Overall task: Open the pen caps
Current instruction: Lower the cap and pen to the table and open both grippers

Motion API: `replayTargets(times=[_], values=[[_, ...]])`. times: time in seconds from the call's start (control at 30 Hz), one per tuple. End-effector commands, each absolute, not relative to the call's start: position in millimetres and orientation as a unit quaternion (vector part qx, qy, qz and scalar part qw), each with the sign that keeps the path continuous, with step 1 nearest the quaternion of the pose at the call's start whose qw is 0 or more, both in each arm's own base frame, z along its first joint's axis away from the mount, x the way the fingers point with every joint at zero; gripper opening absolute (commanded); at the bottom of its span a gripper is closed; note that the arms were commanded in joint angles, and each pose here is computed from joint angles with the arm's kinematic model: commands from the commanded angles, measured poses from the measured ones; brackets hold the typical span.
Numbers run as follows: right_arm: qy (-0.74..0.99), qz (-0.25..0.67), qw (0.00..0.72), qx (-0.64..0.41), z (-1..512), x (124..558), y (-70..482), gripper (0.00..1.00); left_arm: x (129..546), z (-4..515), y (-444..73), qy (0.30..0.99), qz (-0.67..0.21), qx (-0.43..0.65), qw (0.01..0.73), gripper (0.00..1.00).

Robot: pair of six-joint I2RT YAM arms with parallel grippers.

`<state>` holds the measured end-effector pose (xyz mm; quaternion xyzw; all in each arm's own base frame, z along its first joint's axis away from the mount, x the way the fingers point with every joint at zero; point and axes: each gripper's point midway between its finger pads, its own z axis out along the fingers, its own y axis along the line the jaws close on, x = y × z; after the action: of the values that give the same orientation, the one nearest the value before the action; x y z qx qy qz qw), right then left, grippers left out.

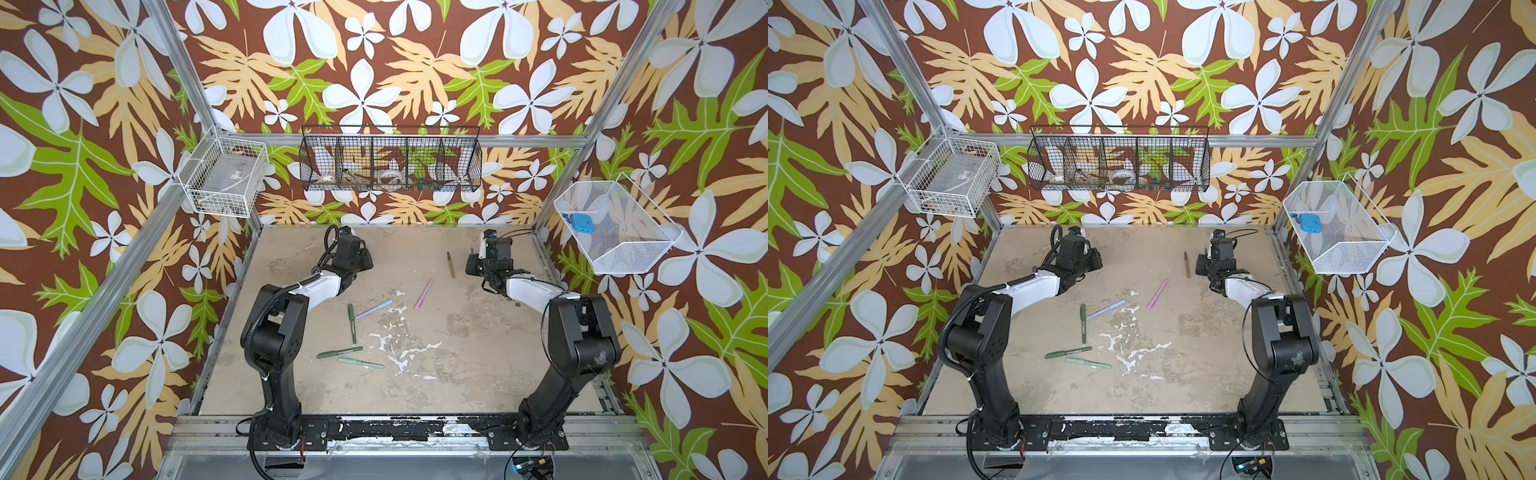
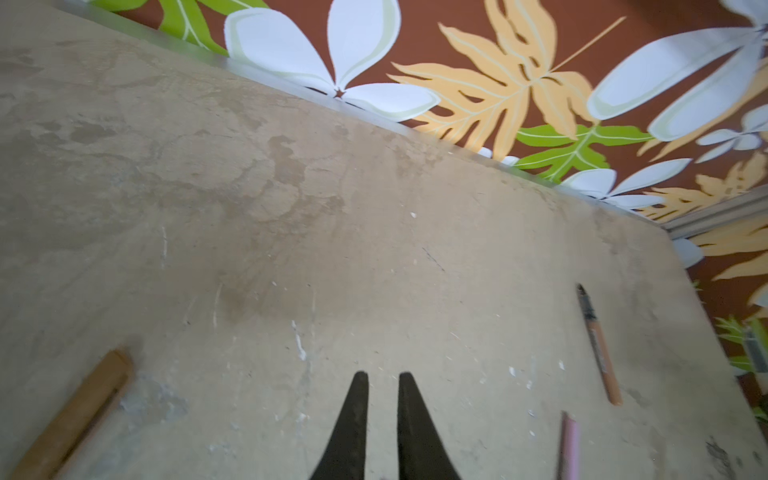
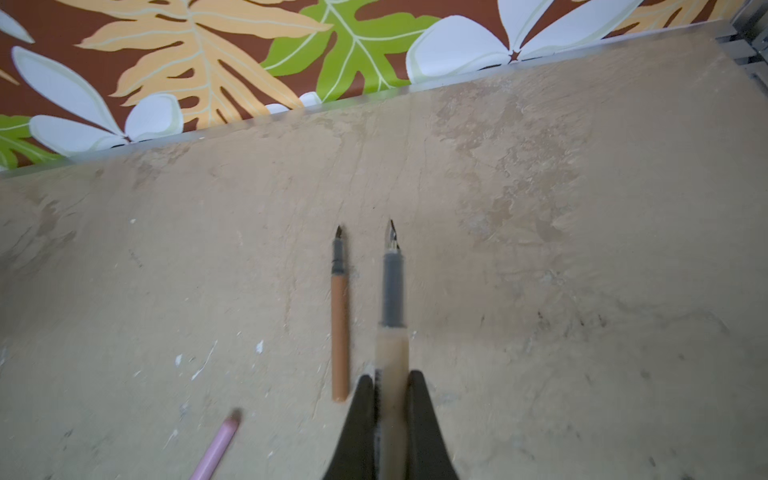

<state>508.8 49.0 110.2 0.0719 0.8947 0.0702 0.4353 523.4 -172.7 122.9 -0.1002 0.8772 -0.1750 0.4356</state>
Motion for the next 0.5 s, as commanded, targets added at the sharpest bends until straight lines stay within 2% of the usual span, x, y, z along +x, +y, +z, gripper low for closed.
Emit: replayTargets(times=[0.0, 0.2, 0.47], values=[[0.905, 0.08, 0.411, 0.072, 96.9, 518.9, 49.5, 0.0, 531.5, 106.7, -172.2, 0.9, -0.137, -0.072, 0.407, 0.0], [0.912, 0.077, 0.398, 0.064, 79.6, 537.5, 51.6, 0.0, 553.5, 82.4, -169.6, 0.914, -0.104, -0.065, 0.387, 0.0], [0.92, 0.097, 0.376, 0.055, 55.0, 535.6, 59.9, 0.0, 554.5, 55.9, -151.3, 0.926, -0.084, -0.071, 0.362, 0.01]])
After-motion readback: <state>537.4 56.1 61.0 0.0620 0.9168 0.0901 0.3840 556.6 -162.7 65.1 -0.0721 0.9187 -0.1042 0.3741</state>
